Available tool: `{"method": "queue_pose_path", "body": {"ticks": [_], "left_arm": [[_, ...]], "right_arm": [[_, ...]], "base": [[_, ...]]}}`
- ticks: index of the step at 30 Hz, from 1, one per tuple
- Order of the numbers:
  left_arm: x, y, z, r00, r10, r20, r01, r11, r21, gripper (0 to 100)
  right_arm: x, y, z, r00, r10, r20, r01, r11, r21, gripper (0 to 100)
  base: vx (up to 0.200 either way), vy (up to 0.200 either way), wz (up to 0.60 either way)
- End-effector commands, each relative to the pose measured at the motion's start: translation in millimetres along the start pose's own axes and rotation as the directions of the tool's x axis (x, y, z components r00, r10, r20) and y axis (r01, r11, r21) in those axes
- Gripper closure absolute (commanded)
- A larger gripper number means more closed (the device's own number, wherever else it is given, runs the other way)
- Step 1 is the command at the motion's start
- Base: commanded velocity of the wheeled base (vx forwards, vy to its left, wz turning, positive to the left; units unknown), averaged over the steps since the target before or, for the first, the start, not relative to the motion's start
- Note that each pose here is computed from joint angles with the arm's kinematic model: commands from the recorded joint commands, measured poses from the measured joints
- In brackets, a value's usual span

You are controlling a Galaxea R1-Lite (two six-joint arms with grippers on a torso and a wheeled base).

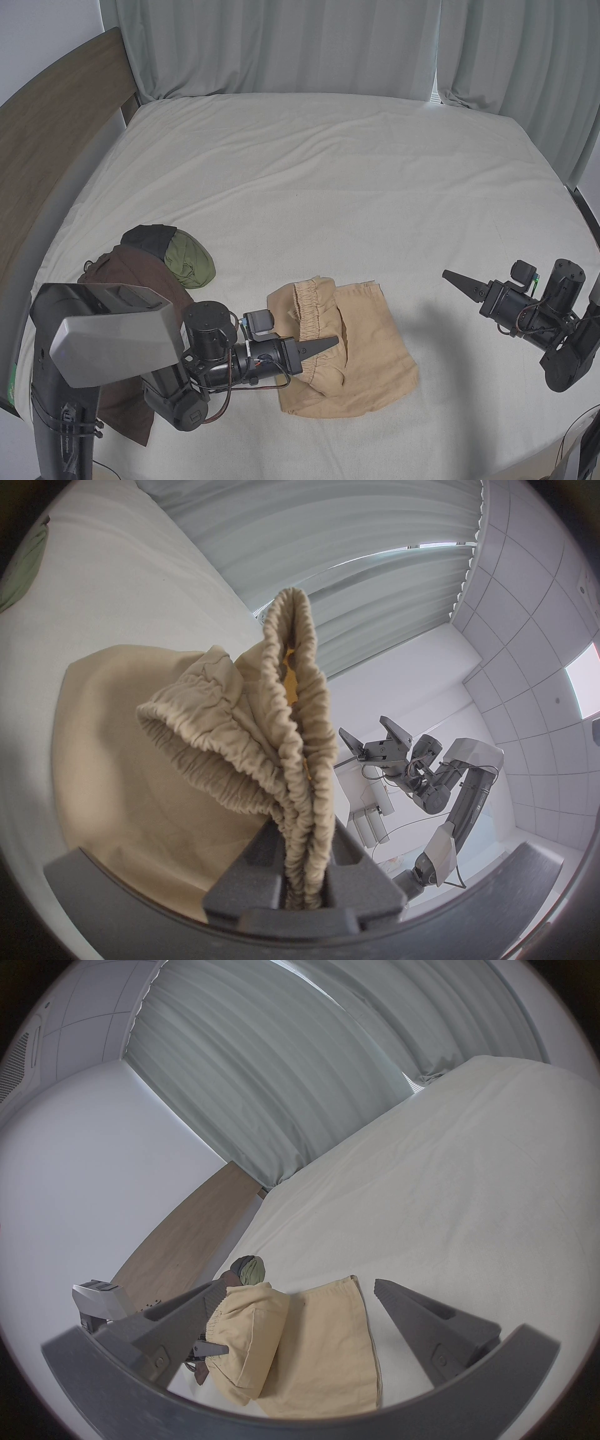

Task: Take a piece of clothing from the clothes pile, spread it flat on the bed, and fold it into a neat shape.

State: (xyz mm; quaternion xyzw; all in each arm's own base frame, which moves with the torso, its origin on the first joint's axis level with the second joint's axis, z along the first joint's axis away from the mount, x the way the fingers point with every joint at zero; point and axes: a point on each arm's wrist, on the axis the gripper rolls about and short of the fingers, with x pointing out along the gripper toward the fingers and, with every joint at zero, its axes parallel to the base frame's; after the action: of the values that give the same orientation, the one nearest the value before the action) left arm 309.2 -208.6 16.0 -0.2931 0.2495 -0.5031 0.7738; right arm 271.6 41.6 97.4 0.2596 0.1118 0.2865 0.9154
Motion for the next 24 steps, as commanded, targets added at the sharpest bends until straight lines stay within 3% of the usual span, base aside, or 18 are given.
{"method": "queue_pose_path", "body": {"ticks": [1,16,17,24], "left_arm": [[7.7,3.4,-5.2,1.000,-0.002,-0.007,0.002,1.000,-0.007,100],[16.6,8.7,-15.3,1.000,0.004,-0.022,-0.004,1.000,-0.024,100],[16.8,8.7,-15.0,1.000,0.005,-0.019,-0.006,1.000,-0.023,0],[17.6,8.8,-13.1,1.000,0.006,-0.010,-0.006,1.000,-0.017,0]], "right_arm": [[0.1,-0.5,0.1,1.000,-0.001,0.000,0.001,1.000,0.001,0],[-0.6,-1.5,1.5,1.000,-0.005,0.006,0.005,1.000,-0.002,0],[-0.4,-1.2,1.3,1.000,-0.003,0.005,0.003,1.000,0.000,0],[-0.4,-0.8,1.9,1.000,-0.002,0.007,0.002,1.000,-0.003,0]], "base": [[0.000,0.000,0.00],[0.000,0.000,0.00],[0.000,0.000,0.00],[0.000,0.000,0.00]]}}
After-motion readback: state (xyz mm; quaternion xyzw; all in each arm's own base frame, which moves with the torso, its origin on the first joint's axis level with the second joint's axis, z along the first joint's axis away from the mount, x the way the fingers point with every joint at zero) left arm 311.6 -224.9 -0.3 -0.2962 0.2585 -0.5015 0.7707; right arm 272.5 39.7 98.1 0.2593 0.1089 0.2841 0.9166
